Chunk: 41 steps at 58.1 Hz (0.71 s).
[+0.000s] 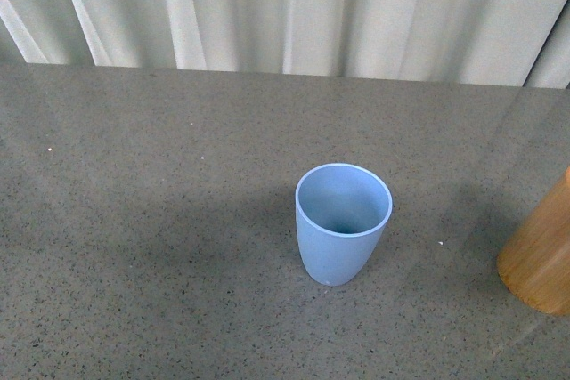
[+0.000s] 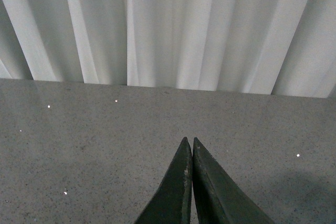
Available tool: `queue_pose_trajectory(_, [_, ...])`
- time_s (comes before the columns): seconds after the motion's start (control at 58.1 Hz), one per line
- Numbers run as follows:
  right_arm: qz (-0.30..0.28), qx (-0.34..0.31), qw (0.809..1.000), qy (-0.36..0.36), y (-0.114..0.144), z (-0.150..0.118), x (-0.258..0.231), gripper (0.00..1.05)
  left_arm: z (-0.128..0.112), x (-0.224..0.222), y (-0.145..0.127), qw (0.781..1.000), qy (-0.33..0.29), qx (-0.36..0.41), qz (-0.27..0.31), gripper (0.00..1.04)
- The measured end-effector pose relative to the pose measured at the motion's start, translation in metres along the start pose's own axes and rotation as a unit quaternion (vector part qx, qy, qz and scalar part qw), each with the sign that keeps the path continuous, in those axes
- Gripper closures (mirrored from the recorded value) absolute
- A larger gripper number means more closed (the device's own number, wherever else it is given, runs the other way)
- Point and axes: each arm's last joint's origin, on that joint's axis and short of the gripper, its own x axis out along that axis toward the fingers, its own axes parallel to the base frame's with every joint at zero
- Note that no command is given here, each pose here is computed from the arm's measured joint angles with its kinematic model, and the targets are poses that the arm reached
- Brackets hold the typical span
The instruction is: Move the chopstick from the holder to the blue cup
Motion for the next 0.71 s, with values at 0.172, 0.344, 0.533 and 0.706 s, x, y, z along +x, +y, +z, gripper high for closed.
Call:
queue_pose_trajectory(0.172, [0.000,0.000,1.000,0.000,0.000,0.000,0.000,0.10,0.004,-0.008,0.000,1.000,-0.008,0.000,0.000,1.01])
queue_pose_trajectory(0.344, [0.000,0.000,1.000,0.000,0.000,0.000,0.000,0.10,0.006,-0.016,0.000,1.000,-0.011,0.000,0.000,1.01])
queue_pose_trajectory(0.533, [0.000,0.000,1.000,0.000,0.000,0.000,0.000,0.10,0.006,-0.021,0.000,1.000,-0.012,0.000,0.000,1.01])
queue_pose_trajectory(0.706, [0.000,0.000,1.000,0.000,0.000,0.000,0.000,0.10,0.006,-0.025,0.000,1.000,-0.012,0.000,0.000,1.01])
